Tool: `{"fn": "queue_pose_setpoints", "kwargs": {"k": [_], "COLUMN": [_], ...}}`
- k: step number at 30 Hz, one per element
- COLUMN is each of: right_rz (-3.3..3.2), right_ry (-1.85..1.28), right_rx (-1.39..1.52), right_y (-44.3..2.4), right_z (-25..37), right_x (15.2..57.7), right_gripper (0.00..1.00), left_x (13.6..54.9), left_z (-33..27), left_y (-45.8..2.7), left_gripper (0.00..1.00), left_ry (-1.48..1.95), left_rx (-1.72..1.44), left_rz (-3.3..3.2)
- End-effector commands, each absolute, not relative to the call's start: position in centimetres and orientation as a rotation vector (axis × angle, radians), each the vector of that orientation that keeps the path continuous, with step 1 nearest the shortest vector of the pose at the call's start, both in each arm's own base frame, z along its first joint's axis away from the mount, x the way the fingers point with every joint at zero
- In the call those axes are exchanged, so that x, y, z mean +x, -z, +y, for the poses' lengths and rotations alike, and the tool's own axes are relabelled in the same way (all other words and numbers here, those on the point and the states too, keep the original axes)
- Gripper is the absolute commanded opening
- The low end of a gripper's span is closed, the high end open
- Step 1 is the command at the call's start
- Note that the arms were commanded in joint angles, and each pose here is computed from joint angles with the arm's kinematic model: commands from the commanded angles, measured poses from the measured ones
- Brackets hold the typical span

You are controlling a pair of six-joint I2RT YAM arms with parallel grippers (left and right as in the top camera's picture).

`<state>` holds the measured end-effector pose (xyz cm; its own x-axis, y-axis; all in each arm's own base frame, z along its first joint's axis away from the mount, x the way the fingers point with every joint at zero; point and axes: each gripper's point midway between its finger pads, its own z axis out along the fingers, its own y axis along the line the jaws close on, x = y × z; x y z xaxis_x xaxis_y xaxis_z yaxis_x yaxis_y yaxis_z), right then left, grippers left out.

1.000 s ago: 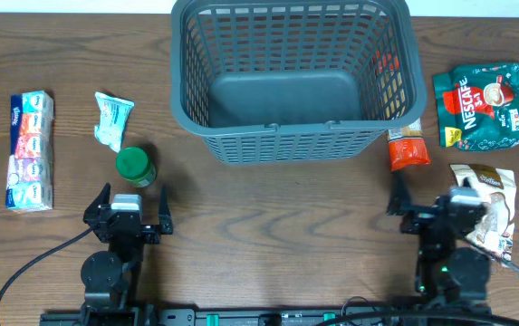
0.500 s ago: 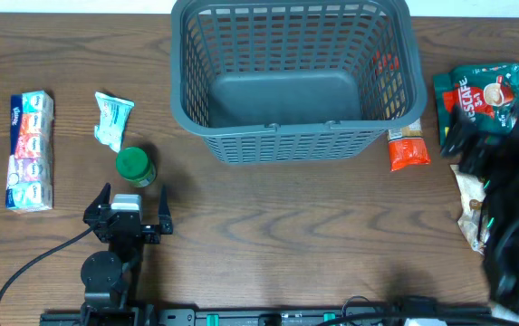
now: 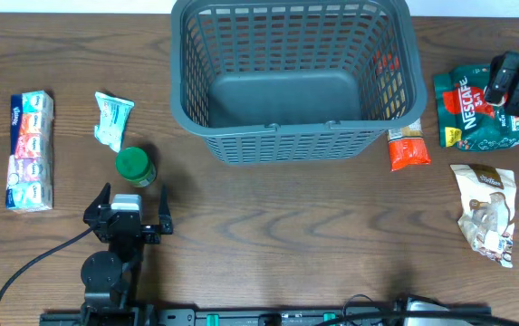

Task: Pack container
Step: 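Move the right gripper to the green Nescafe bag and grasp it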

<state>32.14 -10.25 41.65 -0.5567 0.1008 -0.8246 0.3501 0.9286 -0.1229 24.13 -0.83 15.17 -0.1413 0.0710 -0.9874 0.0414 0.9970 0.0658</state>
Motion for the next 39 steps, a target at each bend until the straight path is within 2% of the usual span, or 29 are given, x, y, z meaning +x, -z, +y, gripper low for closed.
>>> {"fn": "queue_pose_setpoints", "kwargs": {"k": [1, 6, 15, 25, 39], "right_rz": [2.148, 2.195, 2.441, 2.499, 2.702], "right_ry": [0.417, 0.366, 0.390, 0.245, 0.188], "right_rx": [0.239, 0.268, 0.334, 0.432, 0.279], "right_y": [-42.6, -41.0, -34.0, -31.0, -21.8], "right_z": [-10.7, -11.4, -16.7, -22.3, -25.5], "right_x": [31.8, 32.9, 37.6, 40.6, 42.9], "right_gripper": [0.99, 0.99, 0.99, 0.99, 0.99], "left_x": [24.1, 24.1, 24.1, 24.1, 24.1], "left_z": [-0.8, -0.8, -0.8, -0.8, -0.8], "left_y": [-13.7, -13.7, -13.7, -13.7, -13.7], "left_gripper": [0.99, 0.99, 0.99, 0.99, 0.99], "left_ry": [-0.031, -0.031, -0.031, -0.031, -0.031], "left_rx": [0.090, 0.090, 0.090, 0.090, 0.090], "left_rz": [1.745, 1.745, 1.745, 1.745, 1.745]}}
